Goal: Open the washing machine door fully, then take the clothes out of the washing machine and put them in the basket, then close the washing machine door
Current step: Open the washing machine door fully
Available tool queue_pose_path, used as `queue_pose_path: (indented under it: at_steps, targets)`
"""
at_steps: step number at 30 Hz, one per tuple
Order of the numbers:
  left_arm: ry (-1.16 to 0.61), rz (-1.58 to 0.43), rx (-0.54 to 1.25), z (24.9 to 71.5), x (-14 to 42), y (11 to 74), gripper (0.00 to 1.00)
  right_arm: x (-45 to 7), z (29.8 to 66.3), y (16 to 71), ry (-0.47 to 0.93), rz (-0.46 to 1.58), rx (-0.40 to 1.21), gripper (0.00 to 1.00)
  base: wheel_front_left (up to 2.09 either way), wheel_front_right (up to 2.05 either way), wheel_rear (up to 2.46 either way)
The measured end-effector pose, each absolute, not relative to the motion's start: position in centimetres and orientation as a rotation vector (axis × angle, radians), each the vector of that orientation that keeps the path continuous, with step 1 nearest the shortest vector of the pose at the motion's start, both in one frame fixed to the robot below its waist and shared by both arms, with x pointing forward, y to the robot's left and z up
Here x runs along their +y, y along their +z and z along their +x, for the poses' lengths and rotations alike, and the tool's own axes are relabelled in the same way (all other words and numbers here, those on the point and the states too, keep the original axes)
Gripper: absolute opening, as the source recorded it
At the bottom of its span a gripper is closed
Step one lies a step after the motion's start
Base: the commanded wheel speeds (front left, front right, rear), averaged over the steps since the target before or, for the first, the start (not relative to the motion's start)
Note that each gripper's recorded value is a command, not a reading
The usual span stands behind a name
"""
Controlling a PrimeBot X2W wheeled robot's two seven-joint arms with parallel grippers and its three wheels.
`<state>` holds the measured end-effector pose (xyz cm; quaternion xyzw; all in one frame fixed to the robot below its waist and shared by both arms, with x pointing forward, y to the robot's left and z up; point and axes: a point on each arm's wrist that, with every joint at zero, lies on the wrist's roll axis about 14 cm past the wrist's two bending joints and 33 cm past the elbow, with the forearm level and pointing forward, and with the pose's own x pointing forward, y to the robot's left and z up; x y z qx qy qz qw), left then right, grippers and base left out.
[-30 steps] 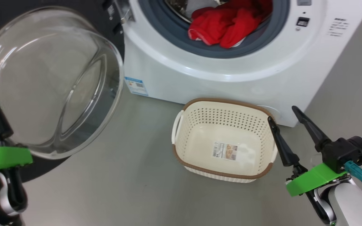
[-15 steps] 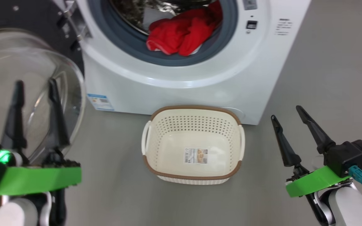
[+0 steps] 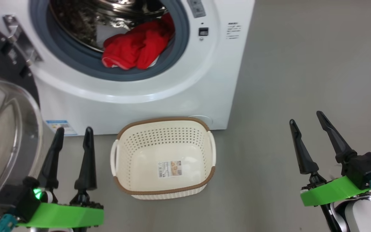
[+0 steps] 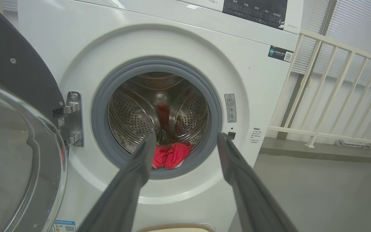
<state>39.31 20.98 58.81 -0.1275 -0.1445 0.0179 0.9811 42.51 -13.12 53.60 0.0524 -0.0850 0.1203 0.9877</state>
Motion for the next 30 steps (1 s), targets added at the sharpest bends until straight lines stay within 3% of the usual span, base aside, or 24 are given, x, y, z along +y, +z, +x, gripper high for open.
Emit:
queue_pose_path:
  at_steps: [15,30]
  targets:
    - [-0.011,-0.204,-0.107,38.5,19.3,52.2,1.0,-18.7,38.3,53.4,0.08,0.1,-0.165,1.0,0.0,0.0,0.0]
    - [0.035,-0.252,-0.053,35.6,20.2,50.0,1.0,-19.6,35.6,53.8,0.052,0.12,-0.177,1.0,0.0,0.0,0.0]
